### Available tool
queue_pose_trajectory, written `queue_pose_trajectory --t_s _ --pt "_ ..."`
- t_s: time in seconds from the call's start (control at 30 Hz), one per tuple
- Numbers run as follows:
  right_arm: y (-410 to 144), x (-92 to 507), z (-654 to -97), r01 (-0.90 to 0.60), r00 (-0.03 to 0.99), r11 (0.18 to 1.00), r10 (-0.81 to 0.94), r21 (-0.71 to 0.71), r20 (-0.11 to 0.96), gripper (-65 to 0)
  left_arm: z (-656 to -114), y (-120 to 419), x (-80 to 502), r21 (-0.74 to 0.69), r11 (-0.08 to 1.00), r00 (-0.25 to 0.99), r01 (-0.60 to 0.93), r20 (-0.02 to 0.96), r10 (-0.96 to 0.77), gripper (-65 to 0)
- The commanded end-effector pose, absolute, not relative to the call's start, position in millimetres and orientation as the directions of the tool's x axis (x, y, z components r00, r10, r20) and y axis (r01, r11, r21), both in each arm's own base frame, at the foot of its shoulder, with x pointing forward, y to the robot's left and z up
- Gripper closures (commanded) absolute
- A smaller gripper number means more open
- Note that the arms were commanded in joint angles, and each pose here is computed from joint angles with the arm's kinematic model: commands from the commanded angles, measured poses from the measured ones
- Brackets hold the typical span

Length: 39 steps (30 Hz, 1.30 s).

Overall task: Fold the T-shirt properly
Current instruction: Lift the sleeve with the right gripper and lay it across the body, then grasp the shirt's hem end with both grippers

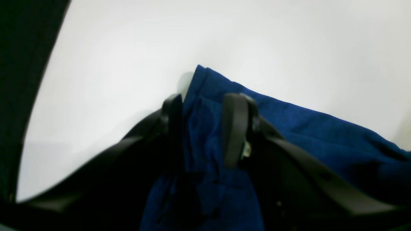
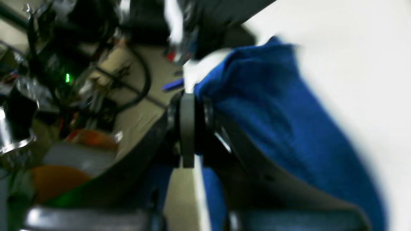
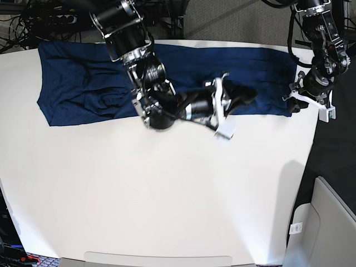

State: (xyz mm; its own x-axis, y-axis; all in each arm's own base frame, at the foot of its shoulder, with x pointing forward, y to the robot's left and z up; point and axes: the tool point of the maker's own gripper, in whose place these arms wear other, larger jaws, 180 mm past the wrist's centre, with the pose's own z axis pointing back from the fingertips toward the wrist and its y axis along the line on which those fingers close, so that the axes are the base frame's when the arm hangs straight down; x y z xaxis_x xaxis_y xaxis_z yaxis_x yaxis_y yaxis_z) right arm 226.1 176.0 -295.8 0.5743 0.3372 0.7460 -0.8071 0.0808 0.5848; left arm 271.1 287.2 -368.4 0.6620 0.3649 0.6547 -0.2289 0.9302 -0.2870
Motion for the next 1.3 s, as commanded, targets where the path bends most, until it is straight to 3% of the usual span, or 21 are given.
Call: queue_pose_trajectory --t_s 0.0,0.2,0.43,0.57,0.67,0.93,1.27 --pt "185 231 -273 -0.828 0.545 0.038 0.283 0.559 0.789 -0.7 -354 294 279 -0.277 0.936 0.631 -0.215 0.692 0.350 -20.6" --pt "188 226 -275 -0.827 0.542 0.025 0.297 0.561 0.786 -1.3 -348 313 273 -0.274 0.925 0.603 -0.265 0.701 0.381 -20.6" --pt "188 225 -280 -0.817 0.557 0.031 0.303 0.576 0.773 -21.3 -345 318 272 -0.265 0.925 0.603 -0.271 0.703 0.378 -20.9" --pt "182 236 -265 -0.844 0.527 0.047 0.265 0.535 0.808 -22.3 -352 314 264 -0.264 0.926 0.651 -0.270 0.658 0.377 -23.9" --pt "155 262 -269 -0.853 0.522 0.153 0.244 0.499 0.817 -22.3 -356 312 261 -0.264 0.926 0.671 -0.270 0.638 0.377 -27.7" --pt "45 292 -300 -0.788 0.573 0.407 0.210 0.463 0.792 -22.3 -361 319 249 -0.234 0.933 0.710 -0.272 0.606 0.359 -29.2" --pt "-57 289 -315 -0.681 0.635 0.576 0.156 0.452 0.757 -22.3 -377 309 230 -0.235 0.934 0.797 -0.271 0.490 0.354 -32.1"
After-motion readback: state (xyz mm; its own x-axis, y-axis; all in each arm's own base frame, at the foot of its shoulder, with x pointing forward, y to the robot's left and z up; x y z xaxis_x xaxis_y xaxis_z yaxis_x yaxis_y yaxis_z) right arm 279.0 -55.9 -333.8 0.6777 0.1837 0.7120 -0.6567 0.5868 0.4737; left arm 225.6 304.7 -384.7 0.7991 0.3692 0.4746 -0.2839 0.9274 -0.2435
